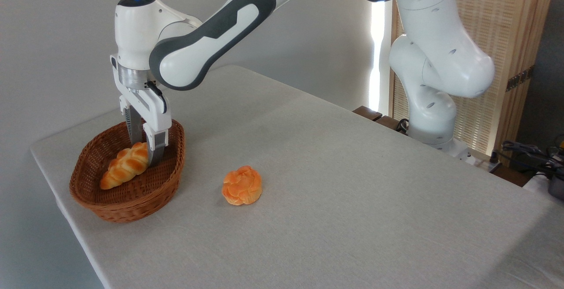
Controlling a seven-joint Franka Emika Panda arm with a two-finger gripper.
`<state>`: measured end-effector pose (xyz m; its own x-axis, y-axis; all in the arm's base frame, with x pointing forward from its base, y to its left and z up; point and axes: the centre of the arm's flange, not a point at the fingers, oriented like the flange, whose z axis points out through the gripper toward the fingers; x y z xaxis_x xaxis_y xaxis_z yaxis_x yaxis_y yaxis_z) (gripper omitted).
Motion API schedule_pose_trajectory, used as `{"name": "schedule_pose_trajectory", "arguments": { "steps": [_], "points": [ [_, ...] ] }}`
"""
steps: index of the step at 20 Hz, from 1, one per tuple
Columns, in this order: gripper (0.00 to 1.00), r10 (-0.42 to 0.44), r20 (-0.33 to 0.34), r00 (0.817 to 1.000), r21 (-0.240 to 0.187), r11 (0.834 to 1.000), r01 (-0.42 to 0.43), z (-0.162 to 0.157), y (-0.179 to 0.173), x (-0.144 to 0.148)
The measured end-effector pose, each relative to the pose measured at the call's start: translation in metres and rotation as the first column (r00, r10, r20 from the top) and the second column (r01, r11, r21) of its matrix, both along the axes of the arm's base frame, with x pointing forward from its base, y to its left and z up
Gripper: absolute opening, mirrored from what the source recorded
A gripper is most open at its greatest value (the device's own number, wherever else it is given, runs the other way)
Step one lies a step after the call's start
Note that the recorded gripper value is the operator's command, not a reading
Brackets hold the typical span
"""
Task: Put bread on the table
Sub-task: 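Lower the gripper into the basket and close it on the bread roll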
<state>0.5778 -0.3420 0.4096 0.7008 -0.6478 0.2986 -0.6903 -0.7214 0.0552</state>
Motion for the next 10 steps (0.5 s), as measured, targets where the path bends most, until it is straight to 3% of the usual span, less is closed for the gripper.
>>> {"name": "schedule_pose_trajectory", "arguments": {
  "steps": [4, 7, 8, 10],
  "points": [
    [0.83, 0.005, 0.013, 1.000, -0.010, 1.000, -0.004, 0.0011, 0.0006, 0.0021],
    [0.58, 0.035, 0.027, 0.999, -0.031, 0.999, -0.034, 0.0040, 0.0003, 0.0043],
    [0.45, 0.041, 0.030, 0.999, -0.035, 0.999, -0.040, 0.0045, 0.0011, 0.0051],
    [0.43, 0.052, 0.037, 0.998, -0.043, 0.998, -0.050, 0.0053, 0.0041, 0.0079]
  ]
}}
